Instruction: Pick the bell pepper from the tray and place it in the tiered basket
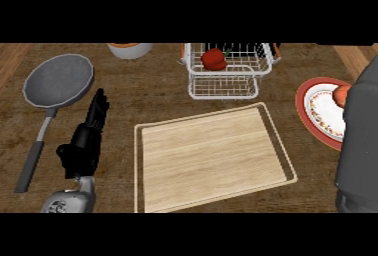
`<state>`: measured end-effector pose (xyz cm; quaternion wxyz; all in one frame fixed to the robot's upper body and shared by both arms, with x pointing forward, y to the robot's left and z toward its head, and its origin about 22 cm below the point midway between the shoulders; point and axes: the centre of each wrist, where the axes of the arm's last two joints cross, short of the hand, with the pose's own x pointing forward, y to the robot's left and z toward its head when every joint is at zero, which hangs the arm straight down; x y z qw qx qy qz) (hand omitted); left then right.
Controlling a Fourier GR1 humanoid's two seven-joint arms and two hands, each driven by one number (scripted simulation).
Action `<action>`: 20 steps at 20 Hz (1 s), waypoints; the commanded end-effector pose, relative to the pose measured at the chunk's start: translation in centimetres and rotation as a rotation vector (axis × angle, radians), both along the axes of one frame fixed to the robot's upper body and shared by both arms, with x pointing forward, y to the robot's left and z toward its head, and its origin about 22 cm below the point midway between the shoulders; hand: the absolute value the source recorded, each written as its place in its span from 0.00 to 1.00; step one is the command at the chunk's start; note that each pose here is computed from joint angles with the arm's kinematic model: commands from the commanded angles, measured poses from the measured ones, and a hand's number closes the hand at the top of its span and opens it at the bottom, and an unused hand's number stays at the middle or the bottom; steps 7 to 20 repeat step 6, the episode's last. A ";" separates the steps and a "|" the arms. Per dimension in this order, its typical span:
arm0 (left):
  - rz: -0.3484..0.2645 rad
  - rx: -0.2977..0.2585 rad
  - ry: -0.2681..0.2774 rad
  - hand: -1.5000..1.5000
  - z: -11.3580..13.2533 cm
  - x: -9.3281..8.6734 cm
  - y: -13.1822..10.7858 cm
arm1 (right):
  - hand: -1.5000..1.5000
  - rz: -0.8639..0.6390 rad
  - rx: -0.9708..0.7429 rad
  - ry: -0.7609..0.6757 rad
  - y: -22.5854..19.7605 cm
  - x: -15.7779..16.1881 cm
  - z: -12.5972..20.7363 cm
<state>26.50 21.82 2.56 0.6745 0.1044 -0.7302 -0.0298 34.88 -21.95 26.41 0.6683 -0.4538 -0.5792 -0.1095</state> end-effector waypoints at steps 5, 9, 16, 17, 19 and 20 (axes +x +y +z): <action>0.009 0.002 0.011 0.50 -0.4 0.2 1.0 | 0.00 -0.003 0.066 -0.031 -7.1 -12.0 -2.8; 0.008 0.008 0.010 0.50 0.1 -0.5 1.0 | 0.00 0.015 0.056 -0.043 -7.7 -13.7 -3.7; 0.008 0.008 0.010 0.50 0.1 -0.5 1.0 | 0.00 0.015 0.056 -0.043 -7.7 -13.7 -3.7; 0.008 0.008 0.010 0.50 0.1 -0.5 1.0 | 0.00 0.015 0.056 -0.043 -7.7 -13.7 -3.7; 0.008 0.008 0.010 0.50 0.1 -0.5 1.0 | 0.00 0.015 0.056 -0.043 -7.7 -13.7 -3.7; 0.008 0.008 0.010 0.50 0.1 -0.5 1.0 | 0.00 0.015 0.056 -0.043 -7.7 -13.7 -3.7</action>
